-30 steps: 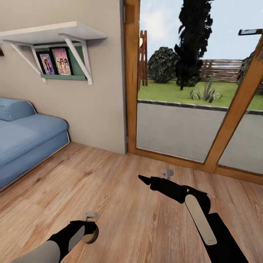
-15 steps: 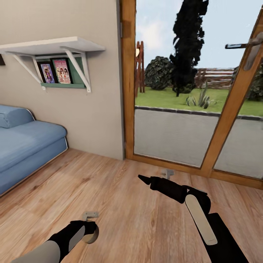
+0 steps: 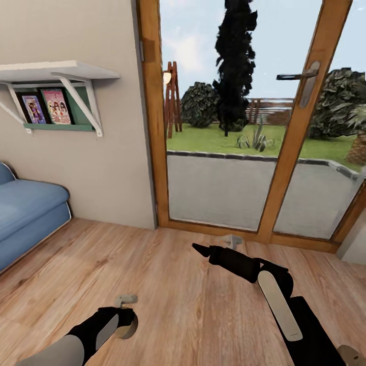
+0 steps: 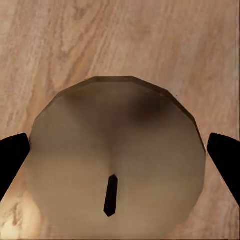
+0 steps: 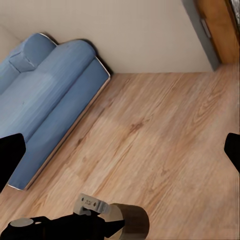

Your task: Place each of the two pumpkins and all three candles from the living room inside a cabinet in the living room (use any cabinet), then make sure every cabinet is closed, and position the cauldron so it is next to a table in the living room.

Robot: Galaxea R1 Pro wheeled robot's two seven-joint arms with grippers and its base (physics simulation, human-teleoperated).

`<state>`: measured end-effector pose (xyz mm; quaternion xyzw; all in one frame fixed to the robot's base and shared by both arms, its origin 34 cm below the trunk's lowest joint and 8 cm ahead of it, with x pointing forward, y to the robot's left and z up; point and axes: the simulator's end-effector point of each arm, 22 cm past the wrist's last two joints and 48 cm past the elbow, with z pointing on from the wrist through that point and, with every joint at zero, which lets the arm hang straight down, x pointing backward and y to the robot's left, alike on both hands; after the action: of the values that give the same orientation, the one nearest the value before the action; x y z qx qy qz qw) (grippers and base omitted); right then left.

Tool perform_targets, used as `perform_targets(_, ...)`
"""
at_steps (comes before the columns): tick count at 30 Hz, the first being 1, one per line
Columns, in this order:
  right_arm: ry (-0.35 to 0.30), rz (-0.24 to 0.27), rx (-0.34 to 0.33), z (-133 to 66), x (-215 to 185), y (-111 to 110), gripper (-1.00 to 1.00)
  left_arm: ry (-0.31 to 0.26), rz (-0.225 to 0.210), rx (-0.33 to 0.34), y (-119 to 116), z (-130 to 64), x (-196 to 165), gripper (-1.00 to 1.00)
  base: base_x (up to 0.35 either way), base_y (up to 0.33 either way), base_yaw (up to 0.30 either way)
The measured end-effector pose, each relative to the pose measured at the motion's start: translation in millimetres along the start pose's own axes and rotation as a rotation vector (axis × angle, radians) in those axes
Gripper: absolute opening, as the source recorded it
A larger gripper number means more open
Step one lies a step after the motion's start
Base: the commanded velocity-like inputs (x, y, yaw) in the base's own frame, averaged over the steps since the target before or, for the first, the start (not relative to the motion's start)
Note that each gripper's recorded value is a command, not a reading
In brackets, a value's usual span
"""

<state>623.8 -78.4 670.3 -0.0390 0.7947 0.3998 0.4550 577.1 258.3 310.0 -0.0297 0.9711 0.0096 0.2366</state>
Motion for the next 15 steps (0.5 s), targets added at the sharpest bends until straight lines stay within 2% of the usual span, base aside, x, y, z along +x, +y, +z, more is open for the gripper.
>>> perform_targets(7, -0.004, -0.004, -0.001, -2.8, -15.9, 9.3, 1.0, -0.007, 0.0, 0.0, -0.1, -13.9, -13.6, -1.0, 0.0, 0.0, -0.262)
perform_targets(9, -0.014, 0.001, 0.01, -6.4, -24.4, 5.8, 1.0, -0.009, 0.0, -0.001, -0.1, -17.9, -17.6, -1.0, 0.0, 0.0, -0.262)
perform_targets(13, -0.063, 0.025, 0.08, -25.6, -53.2, -23.0, 1.0, -0.012, -0.001, -0.001, -0.2, -25.8, -24.9, -1.0, 0.0, 0.0, -0.262)
perform_targets(15, -0.084, 0.042, 0.168, -49.8, -71.3, -59.7, 1.0, -0.014, -0.001, -0.001, -0.2, -29.8, -28.7, -1.0, 0.0, 0.0, -0.262)
